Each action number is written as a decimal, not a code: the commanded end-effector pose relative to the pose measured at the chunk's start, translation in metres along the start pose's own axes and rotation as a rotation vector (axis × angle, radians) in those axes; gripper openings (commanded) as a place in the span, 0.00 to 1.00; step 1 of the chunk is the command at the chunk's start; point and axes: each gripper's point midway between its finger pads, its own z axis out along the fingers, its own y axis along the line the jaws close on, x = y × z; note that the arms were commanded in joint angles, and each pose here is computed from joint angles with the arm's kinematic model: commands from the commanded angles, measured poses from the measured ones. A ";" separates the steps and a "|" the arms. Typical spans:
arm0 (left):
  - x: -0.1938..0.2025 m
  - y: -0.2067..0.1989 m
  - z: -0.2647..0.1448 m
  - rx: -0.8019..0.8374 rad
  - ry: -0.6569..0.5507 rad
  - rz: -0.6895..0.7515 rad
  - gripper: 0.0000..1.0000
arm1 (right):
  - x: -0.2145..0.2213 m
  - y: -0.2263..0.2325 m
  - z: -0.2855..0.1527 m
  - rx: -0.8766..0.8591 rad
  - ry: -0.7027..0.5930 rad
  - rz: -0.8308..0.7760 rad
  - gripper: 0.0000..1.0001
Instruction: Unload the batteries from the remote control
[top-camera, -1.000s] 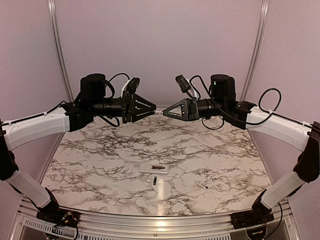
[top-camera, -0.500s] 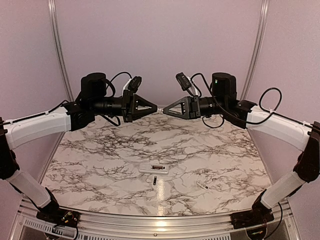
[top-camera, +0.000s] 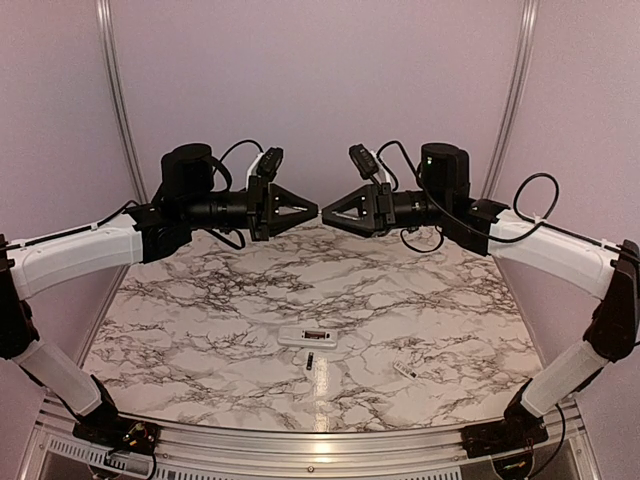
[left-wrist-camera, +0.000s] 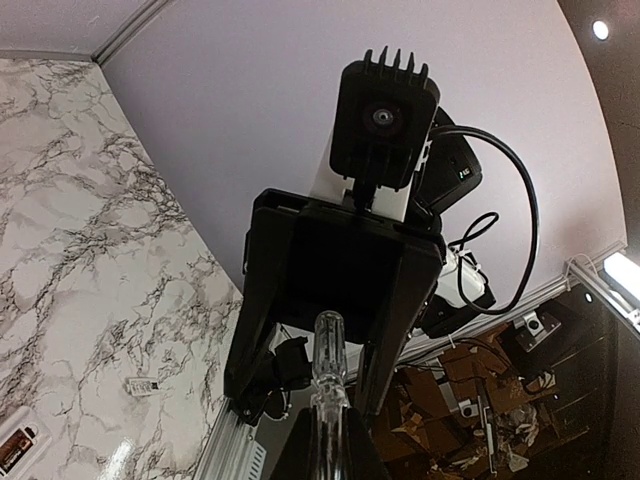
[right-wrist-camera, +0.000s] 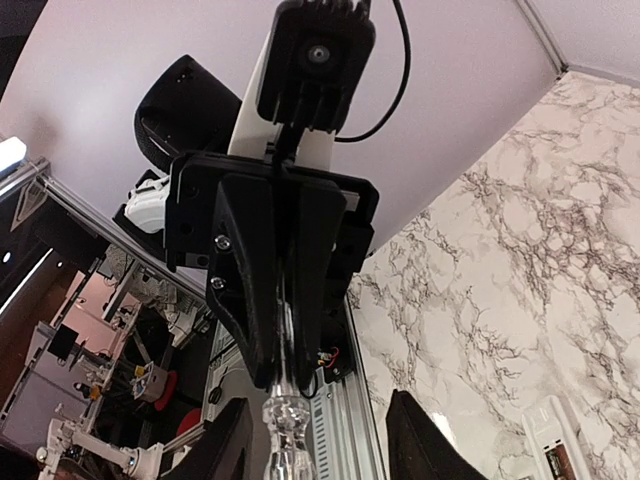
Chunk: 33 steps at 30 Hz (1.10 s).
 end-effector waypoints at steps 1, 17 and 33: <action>-0.013 -0.011 0.000 0.013 -0.045 0.037 0.00 | -0.009 0.018 -0.003 -0.030 -0.027 -0.028 0.40; -0.018 -0.001 -0.008 -0.035 -0.121 0.025 0.00 | -0.019 0.035 -0.004 -0.071 -0.064 -0.054 0.24; -0.016 0.005 -0.008 -0.055 -0.120 0.030 0.05 | -0.019 0.031 -0.003 -0.054 -0.069 -0.051 0.00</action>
